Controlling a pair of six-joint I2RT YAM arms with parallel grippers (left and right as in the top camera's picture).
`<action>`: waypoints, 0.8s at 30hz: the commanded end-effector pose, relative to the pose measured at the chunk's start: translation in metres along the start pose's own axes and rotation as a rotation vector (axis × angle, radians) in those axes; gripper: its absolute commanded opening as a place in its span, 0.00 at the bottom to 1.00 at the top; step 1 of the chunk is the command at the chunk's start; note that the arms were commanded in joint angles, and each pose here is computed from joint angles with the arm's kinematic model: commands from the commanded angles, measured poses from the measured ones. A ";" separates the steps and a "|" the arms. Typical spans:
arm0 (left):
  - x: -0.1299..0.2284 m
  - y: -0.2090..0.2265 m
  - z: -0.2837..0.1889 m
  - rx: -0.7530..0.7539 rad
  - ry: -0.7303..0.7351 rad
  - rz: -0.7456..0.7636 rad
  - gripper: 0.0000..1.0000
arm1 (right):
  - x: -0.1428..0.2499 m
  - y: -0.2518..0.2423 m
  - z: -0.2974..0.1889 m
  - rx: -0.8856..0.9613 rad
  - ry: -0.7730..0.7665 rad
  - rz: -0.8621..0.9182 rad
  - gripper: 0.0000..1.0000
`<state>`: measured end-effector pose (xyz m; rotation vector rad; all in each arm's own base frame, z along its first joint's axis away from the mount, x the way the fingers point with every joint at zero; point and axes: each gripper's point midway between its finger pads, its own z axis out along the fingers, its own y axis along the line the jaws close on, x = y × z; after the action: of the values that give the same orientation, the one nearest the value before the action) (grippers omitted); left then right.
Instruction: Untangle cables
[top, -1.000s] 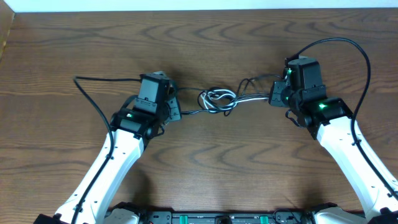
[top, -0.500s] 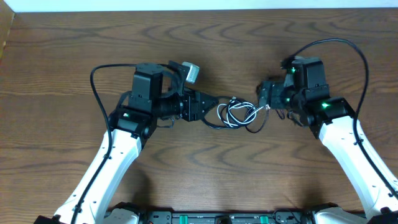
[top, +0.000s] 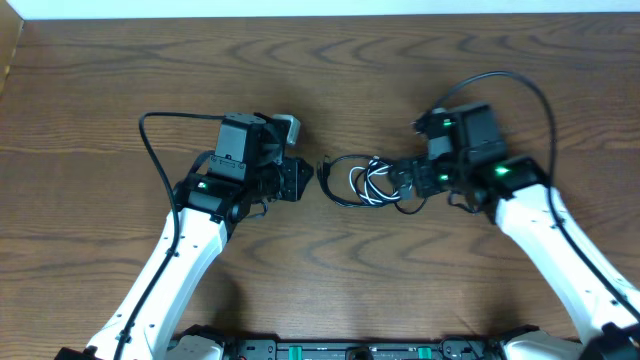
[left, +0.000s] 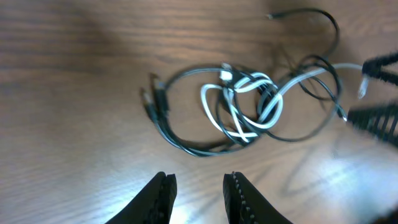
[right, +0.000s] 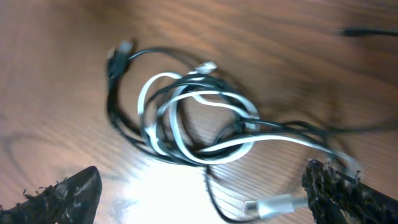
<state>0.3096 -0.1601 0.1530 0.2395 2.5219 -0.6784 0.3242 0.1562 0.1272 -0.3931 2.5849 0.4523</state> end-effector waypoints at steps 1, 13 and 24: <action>-0.015 0.008 -0.006 -0.067 -0.064 -0.031 0.31 | 0.015 0.025 0.030 -0.054 0.063 -0.149 0.99; -0.004 0.009 -0.006 -0.063 -0.019 -0.069 0.31 | 0.042 0.023 0.099 -0.030 0.178 -0.171 0.78; -0.003 0.009 -0.006 -0.064 -0.016 -0.071 0.38 | 0.032 0.026 0.104 -0.030 0.138 -0.071 0.62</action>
<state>0.3102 -0.1508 0.1474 0.1252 2.5620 -0.6316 0.3311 0.2124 0.0342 -0.5973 2.6699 0.4453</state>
